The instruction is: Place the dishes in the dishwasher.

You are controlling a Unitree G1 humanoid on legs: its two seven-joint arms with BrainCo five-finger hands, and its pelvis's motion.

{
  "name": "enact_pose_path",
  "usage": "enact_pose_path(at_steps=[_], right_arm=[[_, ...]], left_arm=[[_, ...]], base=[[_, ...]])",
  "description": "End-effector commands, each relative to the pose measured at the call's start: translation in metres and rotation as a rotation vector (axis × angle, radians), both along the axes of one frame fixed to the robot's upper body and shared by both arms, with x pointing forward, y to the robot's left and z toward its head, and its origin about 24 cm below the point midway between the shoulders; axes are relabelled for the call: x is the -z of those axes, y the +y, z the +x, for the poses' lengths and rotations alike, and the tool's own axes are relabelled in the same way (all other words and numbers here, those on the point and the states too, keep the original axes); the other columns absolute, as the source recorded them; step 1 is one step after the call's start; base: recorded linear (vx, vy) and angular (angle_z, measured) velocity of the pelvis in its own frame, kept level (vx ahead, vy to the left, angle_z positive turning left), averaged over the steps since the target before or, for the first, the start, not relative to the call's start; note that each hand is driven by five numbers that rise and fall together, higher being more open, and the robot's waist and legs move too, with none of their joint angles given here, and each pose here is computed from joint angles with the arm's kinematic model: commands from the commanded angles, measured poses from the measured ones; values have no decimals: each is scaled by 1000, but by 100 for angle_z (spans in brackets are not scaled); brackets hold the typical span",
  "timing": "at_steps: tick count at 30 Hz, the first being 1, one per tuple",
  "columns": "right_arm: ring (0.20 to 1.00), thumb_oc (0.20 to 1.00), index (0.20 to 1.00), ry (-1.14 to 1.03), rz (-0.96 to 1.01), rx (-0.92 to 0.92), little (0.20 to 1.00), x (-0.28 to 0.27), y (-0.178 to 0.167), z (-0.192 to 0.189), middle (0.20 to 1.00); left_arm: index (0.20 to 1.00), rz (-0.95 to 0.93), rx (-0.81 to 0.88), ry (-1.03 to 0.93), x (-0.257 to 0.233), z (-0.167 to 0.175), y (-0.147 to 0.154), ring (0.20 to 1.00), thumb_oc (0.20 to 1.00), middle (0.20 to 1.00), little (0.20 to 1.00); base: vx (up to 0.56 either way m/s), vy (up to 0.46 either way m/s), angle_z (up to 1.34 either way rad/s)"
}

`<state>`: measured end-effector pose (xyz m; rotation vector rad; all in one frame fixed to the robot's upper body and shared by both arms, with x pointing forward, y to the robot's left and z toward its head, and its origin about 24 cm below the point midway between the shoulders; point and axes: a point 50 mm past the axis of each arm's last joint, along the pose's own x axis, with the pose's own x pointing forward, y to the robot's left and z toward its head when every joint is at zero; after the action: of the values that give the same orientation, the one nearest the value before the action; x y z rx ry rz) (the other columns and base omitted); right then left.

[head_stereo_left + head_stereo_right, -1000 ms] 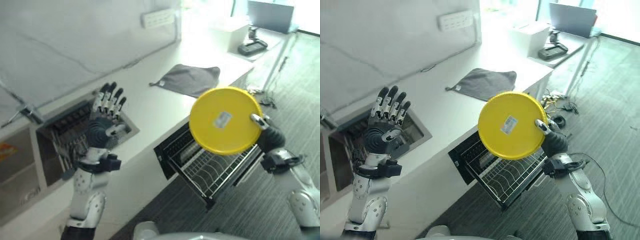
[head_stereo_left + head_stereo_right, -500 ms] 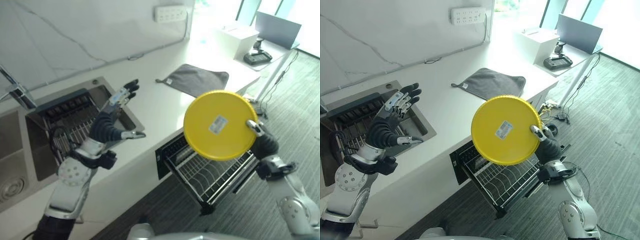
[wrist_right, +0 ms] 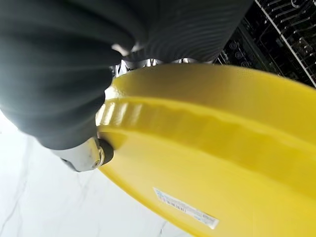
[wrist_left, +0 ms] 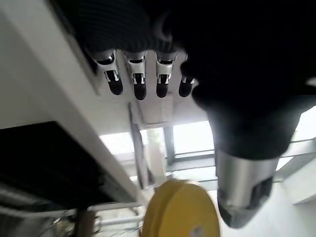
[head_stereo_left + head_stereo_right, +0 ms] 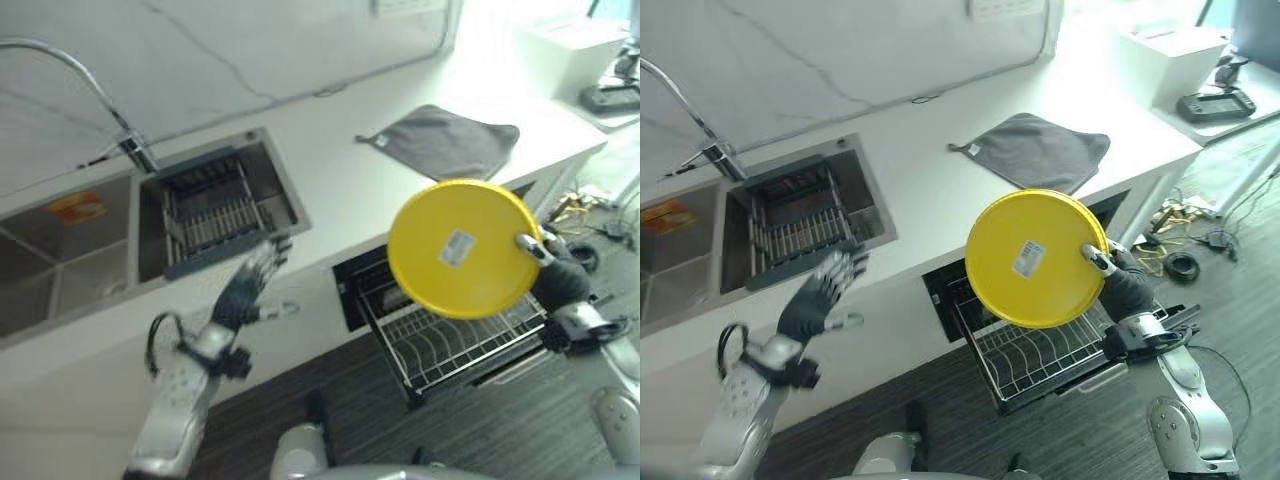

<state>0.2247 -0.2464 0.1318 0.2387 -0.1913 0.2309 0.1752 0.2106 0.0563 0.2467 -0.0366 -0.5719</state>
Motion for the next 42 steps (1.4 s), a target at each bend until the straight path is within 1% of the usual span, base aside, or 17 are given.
enact_pose_path(at_steps=[1,7,12,13,15,16,17,19,21,24,26,27,32,35,37,40,42], right_arm=[[200,200,200,-242,-1,-15,200,-37,1,7,200],[200,200,200,-232,-114,25,200,-41,-9,14,200],[200,200,200,-232,-173,49,200,-46,-12,23,200],[200,200,200,-229,-195,50,200,-47,-13,25,200],[200,200,200,-214,-309,58,200,-47,-17,30,200],[200,200,200,-201,-376,55,200,-48,-19,32,200],[200,200,200,-202,-437,53,200,-50,-21,31,200],[200,200,200,-208,-517,65,200,-52,-24,29,200],[200,200,200,-223,-615,90,200,-54,-28,27,200],[200,200,200,-250,-719,117,200,-57,-32,25,200],[200,200,200,-258,-808,135,200,-58,-36,23,200],[200,200,200,-263,-846,146,200,-58,-37,22,200],[200,200,200,-255,-993,170,200,-56,-44,18,200],[200,200,200,-263,-1025,182,200,-56,-43,19,200],[200,200,200,-326,-1091,210,200,-63,-38,21,200],[200,200,200,-416,-1178,256,200,-75,-31,27,200],[200,200,200,-425,-1181,276,200,-82,-32,30,200]], left_arm=[[1000,120,191,-215,-45,19,-4,1000,1000,1000,1000],[1000,174,307,-78,-30,17,0,1000,1000,1000,1000],[1000,166,390,70,-18,16,-2,1000,1000,1000,1000],[1000,159,410,124,-12,16,-4,1000,1000,1000,1000],[1000,105,401,358,17,10,0,1000,1000,1000,1000],[1000,68,353,511,40,3,6,1000,1000,1000,1000],[1000,52,310,588,55,-5,10,1000,1000,1000,1000],[1000,33,226,695,81,-20,20,1000,1000,1000,1000],[1000,3,92,798,112,-40,34,1000,1000,1000,1000],[1000,-35,-48,870,135,-59,46,1000,1000,1000,1000],[1000,-120,-230,953,156,-81,56,1000,1000,1000,1000],[1000,-177,-303,992,164,-91,58,1000,1000,1000,1000],[1000,-282,-562,1102,187,-129,63,1000,1000,1000,1000],[1000,-323,-667,1111,190,-132,68,1000,1000,1000,1000],[1000,-405,-769,1101,190,-126,73,1000,1000,1000,1000],[1000,-456,-795,1072,187,-113,76,1000,1000,1000,1000],[1000,-465,-796,1065,187,-111,75,1000,1000,1000,1000]], base=[[-13,93,-6],[-2,88,15],[-2,37,2],[42,59,0],[64,65,-2],[75,54,-4],[84,51,-4],[53,30,-6],[26,13,-13],[13,-2,-11],[27,-24,-7],[22,-33,-12],[63,-55,-4],[37,-41,-1],[-55,-115,-3],[-127,-86,-5],[-102,6,-6]])
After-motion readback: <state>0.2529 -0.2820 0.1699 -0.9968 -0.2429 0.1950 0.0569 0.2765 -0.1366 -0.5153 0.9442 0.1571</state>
